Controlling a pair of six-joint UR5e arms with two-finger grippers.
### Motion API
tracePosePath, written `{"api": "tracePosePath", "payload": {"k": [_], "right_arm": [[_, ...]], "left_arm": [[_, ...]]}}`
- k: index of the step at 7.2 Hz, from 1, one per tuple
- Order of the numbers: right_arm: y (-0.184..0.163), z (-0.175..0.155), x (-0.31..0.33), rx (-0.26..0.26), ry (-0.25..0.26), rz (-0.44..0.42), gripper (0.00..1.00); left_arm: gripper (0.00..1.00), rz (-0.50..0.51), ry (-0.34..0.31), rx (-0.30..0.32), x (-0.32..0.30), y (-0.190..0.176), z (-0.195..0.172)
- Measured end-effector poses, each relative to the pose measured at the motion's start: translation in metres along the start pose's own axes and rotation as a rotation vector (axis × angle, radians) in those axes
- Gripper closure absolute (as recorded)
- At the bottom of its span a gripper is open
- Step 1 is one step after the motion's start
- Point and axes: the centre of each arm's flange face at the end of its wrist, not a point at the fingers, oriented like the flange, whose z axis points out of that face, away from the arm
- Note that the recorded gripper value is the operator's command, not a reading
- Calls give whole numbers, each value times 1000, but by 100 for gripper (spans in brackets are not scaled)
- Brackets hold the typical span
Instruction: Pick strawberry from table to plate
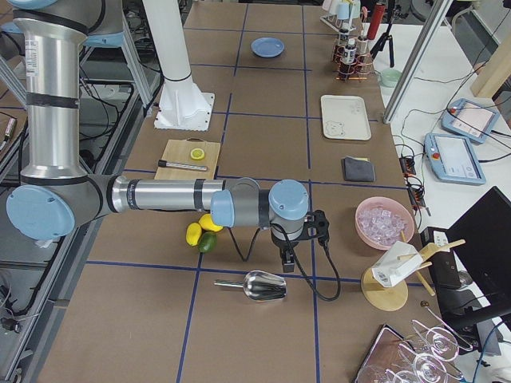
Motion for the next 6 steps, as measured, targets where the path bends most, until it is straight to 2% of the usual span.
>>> {"api": "tracePosePath", "payload": {"k": [1, 3, 6], "right_arm": [[-7, -1, -1, 3, -3, -3, 0], [-13, -4, -6, 16, -11, 40, 0], [-14, -8, -11, 56, -26, 97, 0]], "left_arm": [[0, -23, 16, 25, 11, 6, 12], [0, -80, 65, 47, 29, 54, 53], [2, -173, 155, 51, 57, 122, 95]]}}
